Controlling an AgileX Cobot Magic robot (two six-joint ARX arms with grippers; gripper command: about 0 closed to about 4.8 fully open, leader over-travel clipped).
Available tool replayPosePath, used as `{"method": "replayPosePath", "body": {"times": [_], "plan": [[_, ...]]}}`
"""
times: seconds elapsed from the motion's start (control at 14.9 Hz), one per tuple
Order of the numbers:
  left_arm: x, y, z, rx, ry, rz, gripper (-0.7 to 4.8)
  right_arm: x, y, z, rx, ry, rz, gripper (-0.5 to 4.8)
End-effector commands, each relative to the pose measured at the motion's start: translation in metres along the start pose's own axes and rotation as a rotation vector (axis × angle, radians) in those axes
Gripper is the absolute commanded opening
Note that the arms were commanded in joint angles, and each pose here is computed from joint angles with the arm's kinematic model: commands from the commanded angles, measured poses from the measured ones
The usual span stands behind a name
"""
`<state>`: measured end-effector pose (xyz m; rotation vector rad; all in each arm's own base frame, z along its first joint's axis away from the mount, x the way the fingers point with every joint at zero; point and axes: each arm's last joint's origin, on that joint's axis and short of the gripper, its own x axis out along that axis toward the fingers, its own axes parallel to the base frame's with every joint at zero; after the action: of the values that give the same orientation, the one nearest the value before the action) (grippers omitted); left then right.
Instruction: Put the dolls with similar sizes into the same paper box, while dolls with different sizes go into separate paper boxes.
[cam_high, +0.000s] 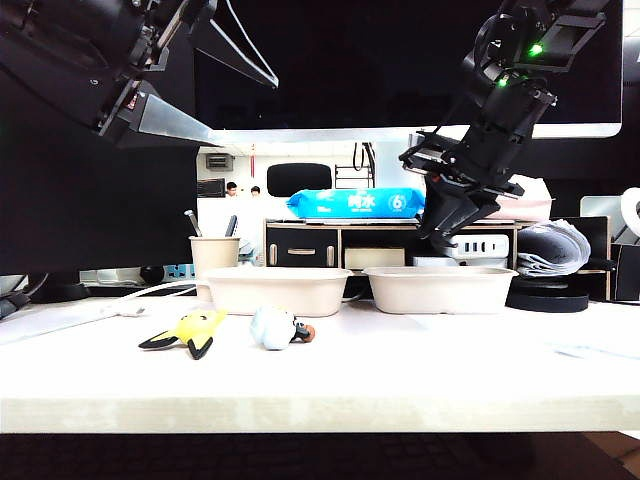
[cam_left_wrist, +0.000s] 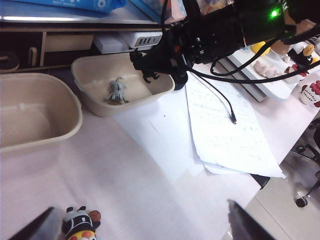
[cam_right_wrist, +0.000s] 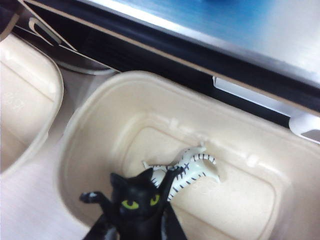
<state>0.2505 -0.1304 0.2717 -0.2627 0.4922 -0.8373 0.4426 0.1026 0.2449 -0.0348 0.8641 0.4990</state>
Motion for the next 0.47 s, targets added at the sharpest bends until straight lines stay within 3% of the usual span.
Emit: {"method": "replayPosePath", "body": {"times": [0.07,0.27,0.47], "plan": [[-0.001,-0.002,0.003,0.018,-0.015,-0.009,4.79,-0.005,0.0,0.004,-0.003,-0.021,0.0,4.72],[-0.001,-0.002,0.003,0.025,-0.015,-0.009,4.79,-0.009,0.002,0.005,-0.002,-0.024,0.001,4.72],[-0.012,-0.009,0.01,0.047,-0.059,-0.015,4.79,-0.064,0.019,0.023,-0.038,-0.14,0.024,4.61]]}}
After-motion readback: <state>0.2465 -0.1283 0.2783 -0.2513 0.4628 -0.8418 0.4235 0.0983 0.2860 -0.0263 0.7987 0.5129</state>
